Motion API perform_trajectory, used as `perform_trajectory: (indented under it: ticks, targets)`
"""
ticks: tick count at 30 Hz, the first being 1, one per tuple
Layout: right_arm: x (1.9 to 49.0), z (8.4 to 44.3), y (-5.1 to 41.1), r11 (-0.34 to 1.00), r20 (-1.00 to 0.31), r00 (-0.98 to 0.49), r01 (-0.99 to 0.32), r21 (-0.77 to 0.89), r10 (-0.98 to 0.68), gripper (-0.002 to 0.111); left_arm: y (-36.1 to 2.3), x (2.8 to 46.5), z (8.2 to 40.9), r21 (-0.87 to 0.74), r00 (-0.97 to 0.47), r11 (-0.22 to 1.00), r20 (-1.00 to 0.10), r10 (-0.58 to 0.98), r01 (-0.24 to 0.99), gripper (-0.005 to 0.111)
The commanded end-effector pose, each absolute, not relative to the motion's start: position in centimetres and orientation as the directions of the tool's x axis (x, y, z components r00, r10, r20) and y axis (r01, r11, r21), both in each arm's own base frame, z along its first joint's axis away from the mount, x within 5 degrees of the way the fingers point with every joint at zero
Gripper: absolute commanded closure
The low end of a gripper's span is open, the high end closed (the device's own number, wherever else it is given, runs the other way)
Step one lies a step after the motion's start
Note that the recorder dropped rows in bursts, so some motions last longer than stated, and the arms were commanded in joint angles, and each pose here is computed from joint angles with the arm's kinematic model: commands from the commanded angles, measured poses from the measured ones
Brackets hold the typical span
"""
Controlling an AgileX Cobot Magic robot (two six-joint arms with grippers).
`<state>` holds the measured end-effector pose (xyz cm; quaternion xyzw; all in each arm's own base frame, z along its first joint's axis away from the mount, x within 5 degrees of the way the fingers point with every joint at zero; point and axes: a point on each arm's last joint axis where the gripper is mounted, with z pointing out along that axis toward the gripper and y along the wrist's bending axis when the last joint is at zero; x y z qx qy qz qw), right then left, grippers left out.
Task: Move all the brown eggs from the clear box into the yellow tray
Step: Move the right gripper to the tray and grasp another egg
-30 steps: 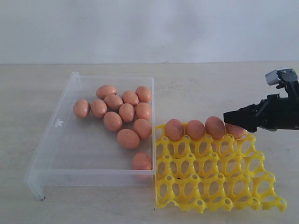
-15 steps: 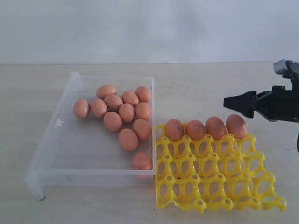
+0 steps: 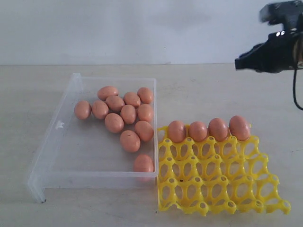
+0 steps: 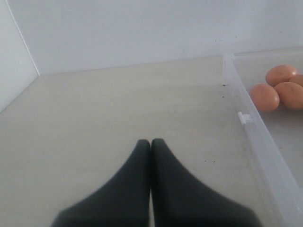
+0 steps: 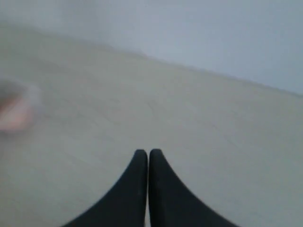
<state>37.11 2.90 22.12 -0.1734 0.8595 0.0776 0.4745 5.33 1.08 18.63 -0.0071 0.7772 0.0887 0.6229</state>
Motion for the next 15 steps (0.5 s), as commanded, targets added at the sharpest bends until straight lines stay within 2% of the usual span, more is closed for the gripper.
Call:
perform_trajectory:
  ticks: [1,3,6,8,11,13,15]
  targets:
    - [37.1,24.1,2.9,0.910,-0.784,-0.516,0.023,-0.414,-0.344,0.107,1.1,5.4,18.7,0.127,-0.220,0.985,-0.970,0.099,-0.117,0.111]
    - [36.7,24.7,5.1,0.923,-0.770,-0.532,-0.063,-0.379,-0.352,0.107,1.1,5.4,18.7,0.127,-0.220,0.985,-0.970,0.099,-0.117,0.111]
    - [36.3,25.5,9.7,0.909,-0.746,-0.521,-0.270,-0.316,-0.414,0.107,1.1,5.4,18.7,0.127,-0.220,0.985,-0.970,0.099,-0.117,0.111]
    - [36.4,26.0,12.6,0.891,-0.688,-0.573,-0.356,-0.280,-0.445,0.107,1.1,5.4,18.7,0.127,-0.220,0.985,-0.970,0.099,-0.117,0.111]
    - [36.4,26.6,16.9,0.809,-0.448,-0.680,-0.542,-0.226,-0.580,0.107,1.1,5.4,18.7,0.127,-0.220,0.985,-0.970,0.099,-0.117,0.111]
    - [36.5,26.8,19.3,0.783,-0.311,-0.720,-0.592,-0.192,-0.621,0.107,1.1,5.4,18.7,0.127,-0.220,0.985,-0.970,0.099,-0.117,0.111]
    - [36.6,27.0,21.3,0.767,-0.246,-0.727,-0.617,-0.177,-0.642,0.107,1.1,5.4,18.7,0.127,-0.220,0.985,-0.970,0.099,-0.117,0.111]
